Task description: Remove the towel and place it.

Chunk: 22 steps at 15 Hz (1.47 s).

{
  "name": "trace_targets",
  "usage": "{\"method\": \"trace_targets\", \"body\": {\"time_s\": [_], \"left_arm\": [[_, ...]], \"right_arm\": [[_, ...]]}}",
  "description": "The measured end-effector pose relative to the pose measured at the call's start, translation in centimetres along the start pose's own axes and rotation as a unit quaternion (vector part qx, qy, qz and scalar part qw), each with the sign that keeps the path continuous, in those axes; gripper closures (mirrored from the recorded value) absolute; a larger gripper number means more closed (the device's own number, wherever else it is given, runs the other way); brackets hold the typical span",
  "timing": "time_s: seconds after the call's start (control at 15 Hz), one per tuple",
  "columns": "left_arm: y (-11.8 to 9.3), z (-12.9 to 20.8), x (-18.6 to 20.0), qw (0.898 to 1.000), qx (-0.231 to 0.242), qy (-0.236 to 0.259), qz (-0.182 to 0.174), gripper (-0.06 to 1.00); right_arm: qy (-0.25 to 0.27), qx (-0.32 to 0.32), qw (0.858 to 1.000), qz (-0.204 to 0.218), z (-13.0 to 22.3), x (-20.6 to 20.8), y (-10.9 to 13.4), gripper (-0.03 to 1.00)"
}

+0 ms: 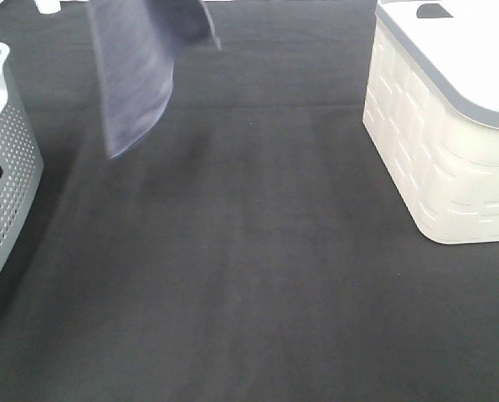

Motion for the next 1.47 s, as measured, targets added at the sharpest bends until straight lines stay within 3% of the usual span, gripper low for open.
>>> {"method": "trace_targets", "body": {"time_s": [0.13, 0.33, 0.53, 0.8, 1.0, 1.13, 1.33, 1.47], "left_arm": [[-0.8, 1.8, -1.2, 0.996, -0.052, 0.054, 0.049, 0.94], [-2.2, 3.4, -2.1, 0.981, -0.112, 0.088, 0.131, 0.94], [-2.5, 4.0, -2.8, 0.977, -0.110, 0.092, 0.155, 0.94], [-2.9, 5.9, -3.8, 0.966, -0.109, 0.137, 0.192, 0.94], [-2.8, 5.8, -3.8, 0.969, -0.085, 0.141, 0.186, 0.94], [-2.8, 5.5, -4.3, 0.978, -0.061, 0.137, 0.147, 0.94], [-5.2, 5.5, -5.1, 0.975, -0.100, 0.168, 0.103, 0.94], [-7.3, 5.2, -5.3, 0.975, -0.109, 0.176, 0.085, 0.94]], "right_arm": [[0.003, -0.009, 1.000, -0.015, 0.1, 0.0, 0.3, 0.18], [0.003, 0.003, 0.999, -0.041, 0.1, 0.0, 0.9, 0.19], [-0.025, 0.022, 0.995, -0.095, -0.6, 0.4, 2.1, 0.22], [-0.132, 0.043, 0.972, -0.191, -3.9, 0.4, 4.4, 0.23], [-0.110, 0.084, 0.961, -0.238, -5.5, -1.9, 5.9, 0.23], [-0.084, 0.114, 0.952, -0.273, -6.4, -4.1, 6.9, 0.25], [-0.078, 0.141, 0.938, -0.307, -7.3, -6.6, 7.8, 0.25], [-0.073, 0.139, 0.940, -0.302, -7.7, -8.2, 7.8, 0.25]]}}
Point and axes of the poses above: a point on each arm's last joint axis where the gripper is mounted, x pointing back along that axis away from the gripper, y along the wrist's bending axis when the last joint is at zero, z = x × y, the point moved 2 cm from there along -x, pointing out along that axis toward the gripper, and after that the axes turned 9 degrees about -x, right-handed, at the moved point
